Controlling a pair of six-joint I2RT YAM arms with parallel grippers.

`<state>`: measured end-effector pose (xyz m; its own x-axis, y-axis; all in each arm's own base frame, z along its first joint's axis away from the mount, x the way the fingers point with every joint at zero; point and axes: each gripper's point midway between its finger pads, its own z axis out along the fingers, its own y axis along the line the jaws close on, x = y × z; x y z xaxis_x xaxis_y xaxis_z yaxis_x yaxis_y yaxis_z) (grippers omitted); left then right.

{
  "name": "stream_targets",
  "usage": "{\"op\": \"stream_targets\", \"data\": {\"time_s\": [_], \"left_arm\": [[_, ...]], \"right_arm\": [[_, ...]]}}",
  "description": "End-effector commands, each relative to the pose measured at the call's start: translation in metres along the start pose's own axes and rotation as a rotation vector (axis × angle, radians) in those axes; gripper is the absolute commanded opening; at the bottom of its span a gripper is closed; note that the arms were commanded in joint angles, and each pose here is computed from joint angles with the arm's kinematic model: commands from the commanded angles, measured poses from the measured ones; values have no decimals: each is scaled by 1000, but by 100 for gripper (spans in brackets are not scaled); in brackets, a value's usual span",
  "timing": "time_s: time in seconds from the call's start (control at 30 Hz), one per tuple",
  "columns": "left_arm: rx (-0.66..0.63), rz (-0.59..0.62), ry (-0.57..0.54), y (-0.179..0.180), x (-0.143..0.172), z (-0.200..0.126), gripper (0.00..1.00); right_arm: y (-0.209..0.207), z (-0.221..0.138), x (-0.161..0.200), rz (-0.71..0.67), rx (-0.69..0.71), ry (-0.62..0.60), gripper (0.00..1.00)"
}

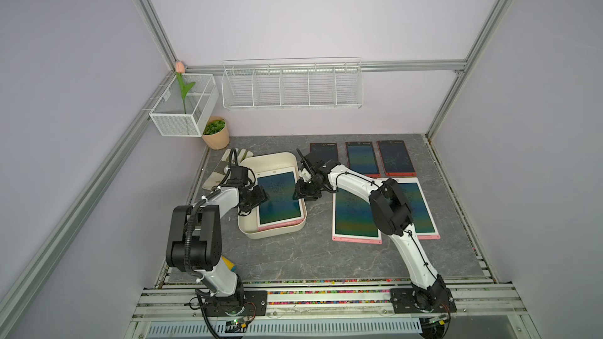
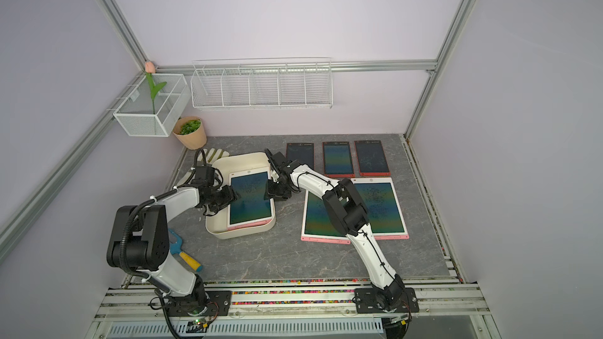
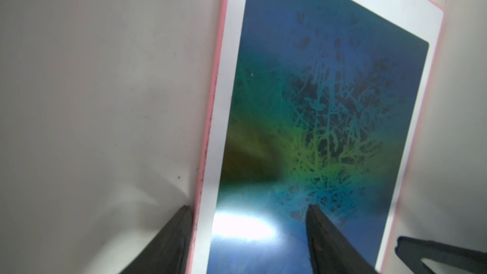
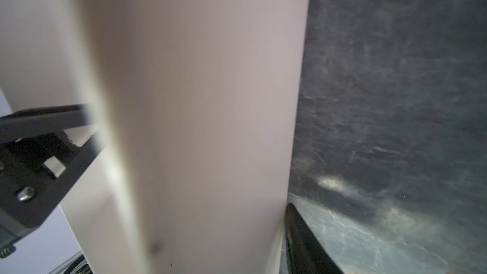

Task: Take out the writing tablet from the storage box
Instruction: Pick up the writing tablet from the storage box.

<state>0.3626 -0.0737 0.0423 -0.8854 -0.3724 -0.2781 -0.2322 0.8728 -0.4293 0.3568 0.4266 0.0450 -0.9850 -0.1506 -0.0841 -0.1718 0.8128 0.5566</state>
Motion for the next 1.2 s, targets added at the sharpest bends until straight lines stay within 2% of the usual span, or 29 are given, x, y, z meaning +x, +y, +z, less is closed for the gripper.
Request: {"op": "stream_targets", "data": {"time_s": [0.0, 0.27, 0.57, 0.77, 0.97, 1.17], "left_arm": [[169, 47, 35, -36, 10, -12, 67], [200, 8, 30, -23, 10, -12, 62], [258, 20, 20, -33, 8, -15, 59], [302, 27, -11, -39, 4, -23, 58], [332, 19, -32, -41, -1, -29, 51], [345, 21, -38, -42, -3, -32, 50]], "right_arm": [[34, 7, 3, -28, -131, 15, 47], [48, -7, -1, -43, -211, -3, 47], [59, -15, -7, -25, -316, -5, 47], [61, -20, -10, -37, -331, -15, 47], [61, -20, -10, -33, -340, -6, 47], [60, -19, -10, -31, -349, -5, 47]]}}
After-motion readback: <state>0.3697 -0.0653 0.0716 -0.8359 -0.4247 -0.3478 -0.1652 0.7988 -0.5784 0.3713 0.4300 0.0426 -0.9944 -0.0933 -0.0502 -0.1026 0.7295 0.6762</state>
